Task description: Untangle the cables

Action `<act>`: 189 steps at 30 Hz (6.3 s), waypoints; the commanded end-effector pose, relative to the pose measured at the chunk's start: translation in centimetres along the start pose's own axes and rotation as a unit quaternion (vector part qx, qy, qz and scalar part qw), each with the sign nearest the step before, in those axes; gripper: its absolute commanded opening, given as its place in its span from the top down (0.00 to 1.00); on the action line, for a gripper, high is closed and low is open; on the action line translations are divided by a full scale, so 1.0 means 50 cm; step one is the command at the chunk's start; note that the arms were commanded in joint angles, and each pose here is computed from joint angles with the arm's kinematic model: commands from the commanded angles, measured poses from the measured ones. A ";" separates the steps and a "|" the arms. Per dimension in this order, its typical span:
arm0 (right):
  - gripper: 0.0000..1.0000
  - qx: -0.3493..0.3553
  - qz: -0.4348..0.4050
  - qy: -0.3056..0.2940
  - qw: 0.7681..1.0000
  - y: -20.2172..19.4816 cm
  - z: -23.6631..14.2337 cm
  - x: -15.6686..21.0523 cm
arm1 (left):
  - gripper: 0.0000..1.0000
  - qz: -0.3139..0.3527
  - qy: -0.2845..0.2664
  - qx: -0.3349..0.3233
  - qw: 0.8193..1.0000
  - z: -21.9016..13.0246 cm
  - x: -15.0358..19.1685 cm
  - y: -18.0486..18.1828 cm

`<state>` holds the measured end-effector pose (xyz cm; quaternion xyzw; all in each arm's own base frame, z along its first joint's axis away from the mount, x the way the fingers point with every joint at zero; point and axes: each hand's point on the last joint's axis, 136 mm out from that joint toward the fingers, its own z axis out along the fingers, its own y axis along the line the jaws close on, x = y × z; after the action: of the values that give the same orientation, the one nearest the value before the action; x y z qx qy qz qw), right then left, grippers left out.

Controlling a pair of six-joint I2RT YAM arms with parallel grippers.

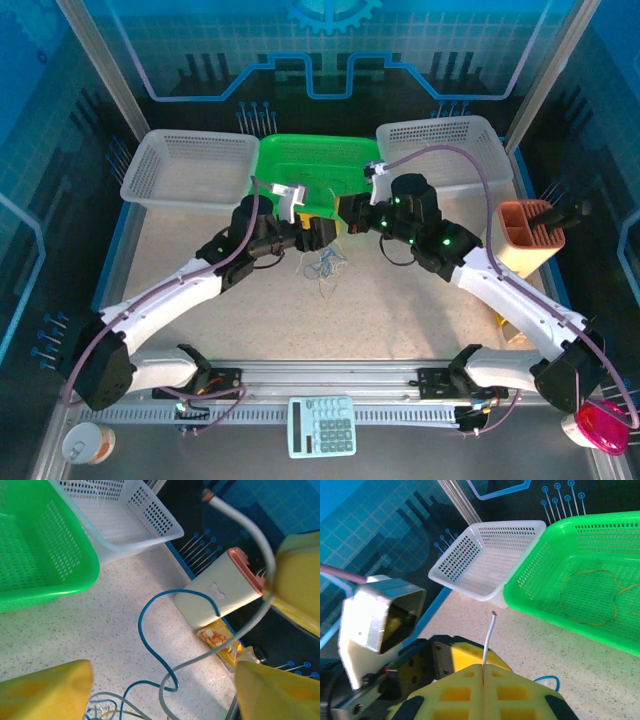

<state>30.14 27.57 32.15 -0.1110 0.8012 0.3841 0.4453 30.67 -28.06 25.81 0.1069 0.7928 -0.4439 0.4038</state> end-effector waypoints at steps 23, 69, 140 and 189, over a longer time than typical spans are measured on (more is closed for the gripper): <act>1.00 -0.047 -0.018 -0.116 0.992 0.096 -0.115 -0.157 | 0.67 -0.022 0.048 -0.031 0.998 0.024 0.152 0.112; 1.00 -0.068 -0.029 -0.020 0.997 0.046 -0.016 -0.006 | 0.23 0.086 -0.017 0.047 0.995 -0.022 -0.026 -0.062; 0.10 0.111 0.220 0.008 0.969 -0.249 -0.016 0.153 | 0.92 0.058 0.011 0.039 0.997 -0.020 0.044 -0.030; 1.00 -0.174 0.131 -0.177 0.960 0.119 -0.186 -0.325 | 0.79 0.009 0.091 -0.014 0.996 0.043 0.220 0.109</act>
<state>31.91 22.04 48.64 0.0037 0.6607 0.5618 0.4978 27.77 -28.48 13.82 0.1503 0.8348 -0.4107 0.3343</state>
